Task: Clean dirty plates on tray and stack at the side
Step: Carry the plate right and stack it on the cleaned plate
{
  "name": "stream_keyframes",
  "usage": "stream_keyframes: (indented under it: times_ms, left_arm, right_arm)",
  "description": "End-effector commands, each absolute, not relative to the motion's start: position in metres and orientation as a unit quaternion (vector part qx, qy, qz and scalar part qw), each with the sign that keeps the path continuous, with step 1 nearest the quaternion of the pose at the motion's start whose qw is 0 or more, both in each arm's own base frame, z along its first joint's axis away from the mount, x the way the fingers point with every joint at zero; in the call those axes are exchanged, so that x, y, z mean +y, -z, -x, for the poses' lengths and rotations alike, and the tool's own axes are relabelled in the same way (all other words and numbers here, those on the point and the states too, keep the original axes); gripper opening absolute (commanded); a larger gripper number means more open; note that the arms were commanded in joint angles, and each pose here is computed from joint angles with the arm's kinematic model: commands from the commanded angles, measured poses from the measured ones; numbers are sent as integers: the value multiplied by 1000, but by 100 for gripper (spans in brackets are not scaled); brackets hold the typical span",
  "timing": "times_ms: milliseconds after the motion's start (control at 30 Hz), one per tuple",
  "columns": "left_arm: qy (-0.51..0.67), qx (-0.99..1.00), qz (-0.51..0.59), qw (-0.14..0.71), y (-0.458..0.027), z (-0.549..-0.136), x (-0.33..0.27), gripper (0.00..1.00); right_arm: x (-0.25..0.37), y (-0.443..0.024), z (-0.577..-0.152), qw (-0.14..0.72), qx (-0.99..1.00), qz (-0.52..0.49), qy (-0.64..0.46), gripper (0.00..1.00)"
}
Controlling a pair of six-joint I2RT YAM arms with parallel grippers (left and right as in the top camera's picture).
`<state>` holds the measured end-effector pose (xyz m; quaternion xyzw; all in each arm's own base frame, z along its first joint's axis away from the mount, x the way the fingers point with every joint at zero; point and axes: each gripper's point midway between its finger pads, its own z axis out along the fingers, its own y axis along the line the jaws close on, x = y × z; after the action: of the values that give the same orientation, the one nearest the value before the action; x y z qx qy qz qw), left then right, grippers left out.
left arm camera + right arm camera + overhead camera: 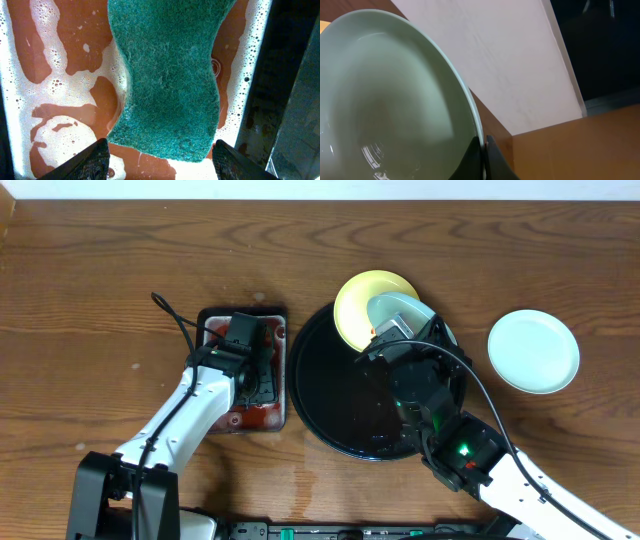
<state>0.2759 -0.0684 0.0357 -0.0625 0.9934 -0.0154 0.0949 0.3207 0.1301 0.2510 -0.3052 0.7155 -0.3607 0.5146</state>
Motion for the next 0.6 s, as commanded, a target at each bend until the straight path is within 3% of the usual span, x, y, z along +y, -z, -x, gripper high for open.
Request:
stream_keyframes:
  times_ms: [0,567]
  left_arm:
    - [18,992,67,103,-41,-281,-69,67]
    - [18,992,67,103,-41,-281,-69,67]
  right_arm:
    - [130,-265,-321,525,713,291,363,1]
    - [127,-260,-325,519,718,285,366,1]
